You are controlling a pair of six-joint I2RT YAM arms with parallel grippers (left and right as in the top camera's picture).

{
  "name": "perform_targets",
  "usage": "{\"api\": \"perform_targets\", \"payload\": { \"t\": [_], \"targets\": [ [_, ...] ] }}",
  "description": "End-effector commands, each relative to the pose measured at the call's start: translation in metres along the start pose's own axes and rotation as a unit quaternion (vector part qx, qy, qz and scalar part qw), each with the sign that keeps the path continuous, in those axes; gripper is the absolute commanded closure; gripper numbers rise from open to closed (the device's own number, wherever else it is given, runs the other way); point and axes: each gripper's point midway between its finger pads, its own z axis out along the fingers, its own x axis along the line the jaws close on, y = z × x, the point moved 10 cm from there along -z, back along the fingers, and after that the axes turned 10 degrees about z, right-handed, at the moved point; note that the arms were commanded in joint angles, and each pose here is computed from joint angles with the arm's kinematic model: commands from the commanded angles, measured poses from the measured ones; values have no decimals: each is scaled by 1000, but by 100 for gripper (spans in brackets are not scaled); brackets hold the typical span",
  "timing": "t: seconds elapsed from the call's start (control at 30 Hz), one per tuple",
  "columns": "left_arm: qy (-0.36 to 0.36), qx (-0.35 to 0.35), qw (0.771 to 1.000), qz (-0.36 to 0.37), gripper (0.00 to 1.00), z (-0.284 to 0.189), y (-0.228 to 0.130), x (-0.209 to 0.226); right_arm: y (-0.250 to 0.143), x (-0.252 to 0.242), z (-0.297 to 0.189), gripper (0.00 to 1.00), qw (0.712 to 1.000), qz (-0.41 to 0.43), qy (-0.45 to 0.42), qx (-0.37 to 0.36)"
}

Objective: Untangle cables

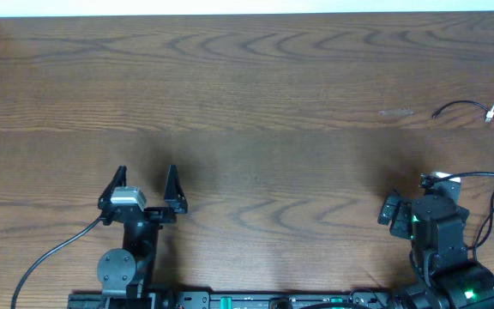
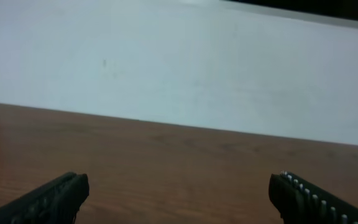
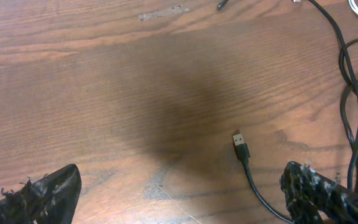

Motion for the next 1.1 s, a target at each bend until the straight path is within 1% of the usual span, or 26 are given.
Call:
{"api": "perform_targets", "payload": {
  "t": [0.0, 0.07, 0.23, 0.6, 0.93, 1.07],
  "targets": [
    [22, -21, 1000, -4, 2, 3, -9, 5, 0, -1, 0, 1, 1000, -3, -4, -3],
    [29, -25, 999, -3, 2, 4, -16, 7, 0, -1, 0, 1, 1000, -3, -4, -3],
    [48, -20, 999, -3, 2, 4, -18, 10, 0, -1, 0, 1, 1000, -3, -4, -3],
    [48, 109, 993, -1, 2, 1, -55, 9, 0, -1, 0, 1, 1000, -3, -4, -3],
    [48, 110, 993, 4, 2, 1, -55, 9, 0, -1, 0, 1, 1000, -3, -4, -3],
    [42, 112, 991, 56, 2, 1, -55, 9, 0, -1, 0, 1, 1000, -3, -4, -3]
  ]
}}
